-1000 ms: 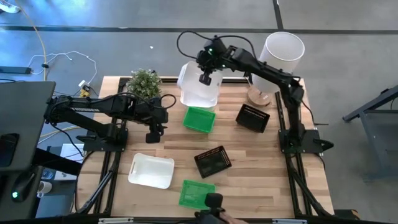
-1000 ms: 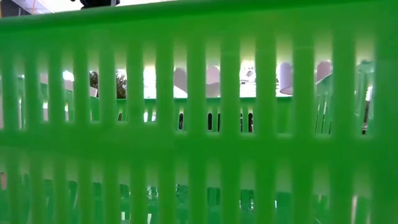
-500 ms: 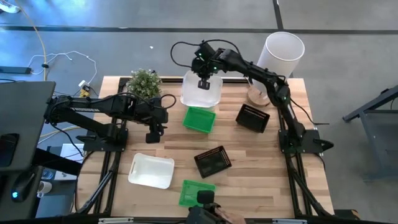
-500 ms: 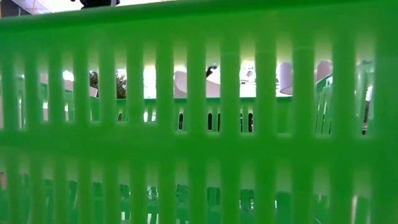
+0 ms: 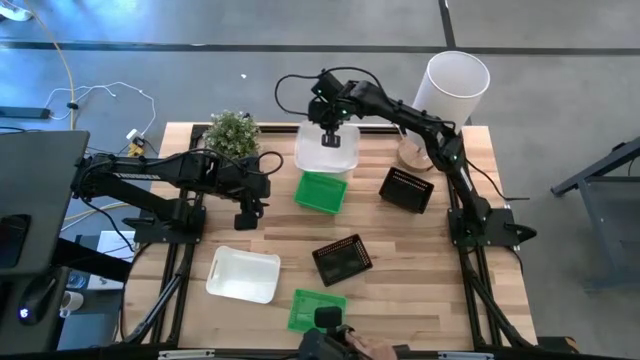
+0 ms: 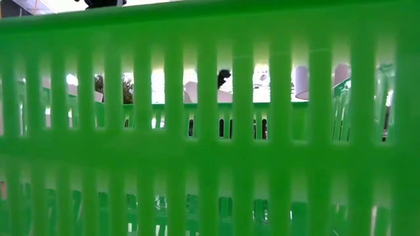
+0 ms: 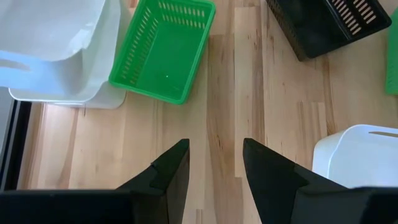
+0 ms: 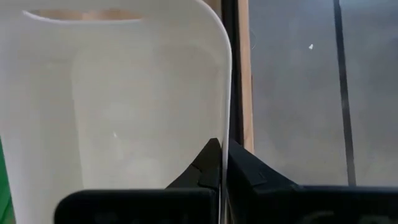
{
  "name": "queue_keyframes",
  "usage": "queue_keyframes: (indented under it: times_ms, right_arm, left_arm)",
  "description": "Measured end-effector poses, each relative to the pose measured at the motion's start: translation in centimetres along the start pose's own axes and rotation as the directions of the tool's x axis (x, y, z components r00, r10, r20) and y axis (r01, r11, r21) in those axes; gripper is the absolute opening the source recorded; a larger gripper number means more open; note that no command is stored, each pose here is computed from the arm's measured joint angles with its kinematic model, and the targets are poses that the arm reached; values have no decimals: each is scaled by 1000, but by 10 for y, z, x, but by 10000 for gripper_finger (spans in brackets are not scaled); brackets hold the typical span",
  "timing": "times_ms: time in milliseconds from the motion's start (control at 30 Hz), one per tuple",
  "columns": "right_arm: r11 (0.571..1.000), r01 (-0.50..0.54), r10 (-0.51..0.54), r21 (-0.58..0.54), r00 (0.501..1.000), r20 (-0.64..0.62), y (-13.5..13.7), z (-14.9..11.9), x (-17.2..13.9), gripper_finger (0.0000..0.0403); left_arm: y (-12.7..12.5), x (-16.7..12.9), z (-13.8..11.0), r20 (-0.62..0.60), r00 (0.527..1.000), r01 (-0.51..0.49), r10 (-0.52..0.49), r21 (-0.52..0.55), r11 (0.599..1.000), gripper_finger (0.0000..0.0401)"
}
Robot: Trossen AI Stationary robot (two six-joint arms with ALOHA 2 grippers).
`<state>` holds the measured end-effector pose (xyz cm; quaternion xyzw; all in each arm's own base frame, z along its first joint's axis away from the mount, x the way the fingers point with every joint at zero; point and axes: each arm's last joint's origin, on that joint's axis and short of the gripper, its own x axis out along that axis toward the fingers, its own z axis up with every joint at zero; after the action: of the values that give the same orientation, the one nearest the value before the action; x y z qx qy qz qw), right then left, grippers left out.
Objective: Stack baskets by color
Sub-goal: Stack the bottom right white bin on top of the top white bin
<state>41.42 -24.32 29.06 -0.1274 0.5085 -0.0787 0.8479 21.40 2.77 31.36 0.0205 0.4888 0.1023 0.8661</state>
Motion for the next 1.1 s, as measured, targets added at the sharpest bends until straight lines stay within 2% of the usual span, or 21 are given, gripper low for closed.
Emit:
queue_keyframes:
  times_ms: [433,633,967,1100]
  right_arm:
    - [994,-65,57,-89,994,-90,6,-9,18,0]
    - [989,-28,8,-143,990,-138,8,-9,22,3]
    - [989,-31,8,-143,987,-158,9,-10,22,85]
    - [989,-21,0,-143,989,-146,9,-8,14,106]
  left_arm:
    - [0,0,0,-4,1000,0,0,1,1000,136]
    - [0,0,0,-4,1000,0,0,1,1000,136]
    - [0,0,0,-5,1000,0,0,1,1000,136]
    - [0,0,-2,-20,1000,0,0,3,1000,136]
